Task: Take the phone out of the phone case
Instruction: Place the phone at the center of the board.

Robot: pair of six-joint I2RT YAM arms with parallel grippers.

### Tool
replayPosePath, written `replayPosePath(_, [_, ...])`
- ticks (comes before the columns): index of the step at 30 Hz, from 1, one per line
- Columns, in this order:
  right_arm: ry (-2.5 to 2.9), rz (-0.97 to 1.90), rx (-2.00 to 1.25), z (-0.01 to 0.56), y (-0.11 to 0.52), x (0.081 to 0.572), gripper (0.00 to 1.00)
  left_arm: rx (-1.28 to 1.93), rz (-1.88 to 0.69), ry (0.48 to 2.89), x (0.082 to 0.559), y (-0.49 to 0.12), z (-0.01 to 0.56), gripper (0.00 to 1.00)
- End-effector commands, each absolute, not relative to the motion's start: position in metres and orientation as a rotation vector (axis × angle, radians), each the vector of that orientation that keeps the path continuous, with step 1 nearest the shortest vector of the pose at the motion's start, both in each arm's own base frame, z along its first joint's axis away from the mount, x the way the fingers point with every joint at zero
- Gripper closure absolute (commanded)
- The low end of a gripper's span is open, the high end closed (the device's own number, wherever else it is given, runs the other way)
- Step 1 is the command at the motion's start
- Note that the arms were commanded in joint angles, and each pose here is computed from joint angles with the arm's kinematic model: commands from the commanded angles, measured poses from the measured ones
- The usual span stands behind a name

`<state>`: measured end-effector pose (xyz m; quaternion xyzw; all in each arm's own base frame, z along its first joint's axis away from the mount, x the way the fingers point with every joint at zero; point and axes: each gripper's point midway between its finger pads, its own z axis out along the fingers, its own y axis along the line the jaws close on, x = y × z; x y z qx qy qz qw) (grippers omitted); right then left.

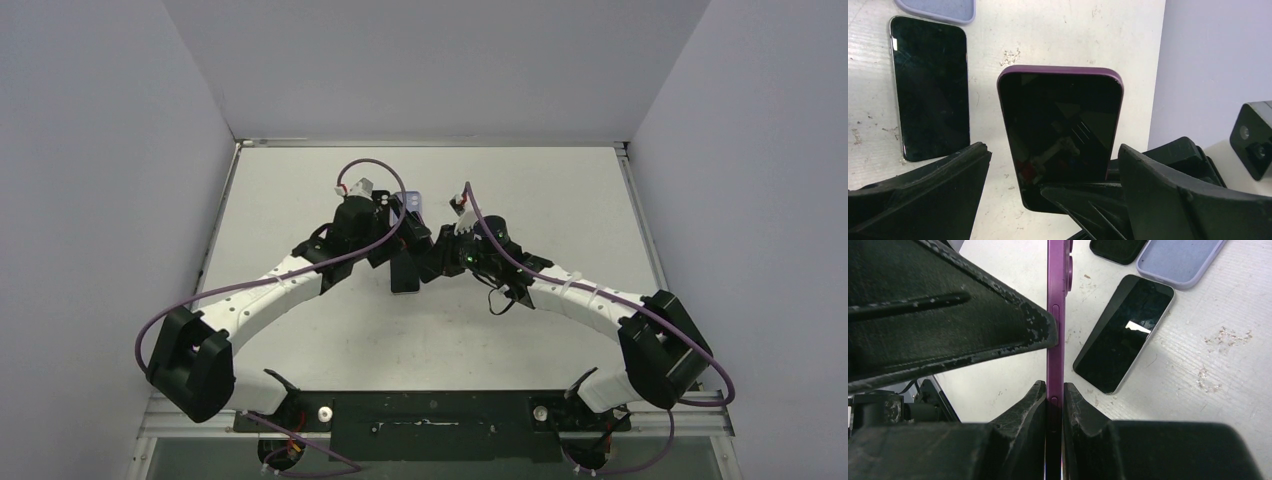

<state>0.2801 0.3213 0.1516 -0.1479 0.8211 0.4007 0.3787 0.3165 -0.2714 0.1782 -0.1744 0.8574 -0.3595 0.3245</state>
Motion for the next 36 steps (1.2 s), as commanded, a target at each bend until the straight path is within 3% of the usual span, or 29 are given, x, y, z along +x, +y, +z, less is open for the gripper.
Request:
replayPosePath(1, [1.883,1.077,-0.379,0.213,0.332,0.290,1.00,-0.485,-0.982,2.198,0.321,-0.277,0.186,0.03])
replayPosePath(5, [1.878,1.098,-0.385,0.211,0.335,0.286,1.00,-0.497,-1.014,2.170,0.324,-0.281,0.188,0.07])
replayPosePath(11, [1.876,1.117,-0.388,0.209,0.336,0.283,1.00,-0.493,-1.090,2.139,0.326,-0.289,0.192,0.23])
replayPosePath(13, [1.879,1.117,-0.389,0.208,0.336,0.283,1.00,-0.483,-1.092,2.129,0.326,-0.289,0.194,0.33])
replayPosePath(17, [1.885,1.113,-0.393,0.205,0.336,0.283,0.98,-0.468,-1.040,2.133,0.328,-0.283,0.191,0.65])
replayPosePath(19, [1.891,1.113,-0.393,0.204,0.336,0.283,0.87,-0.468,-0.997,2.124,0.330,-0.276,0.190,0.79])
replayPosePath(21, [1.897,1.110,-0.391,0.203,0.336,0.283,0.70,-0.453,-0.960,2.115,0.332,-0.269,0.191,0.88])
replayPosePath(23, [1.901,1.101,-0.389,0.202,0.334,0.283,0.52,-0.439,-0.884,2.143,0.332,-0.257,0.185,0.95])
replayPosePath(26, [1.907,1.071,-0.388,0.201,0.329,0.284,0.34,-0.405,-0.780,2.164,0.337,-0.237,0.180,1.00])
replayPosePath(29, [1.923,1.041,-0.388,0.197,0.322,0.284,0.23,-0.377,-0.650,2.201,0.343,-0.210,0.172,1.00])
replayPosePath(36, [1.989,0.938,-0.309,0.180,0.284,0.294,0.11,-0.210,-0.315,2.393,0.349,-0.156,0.131,1.00])
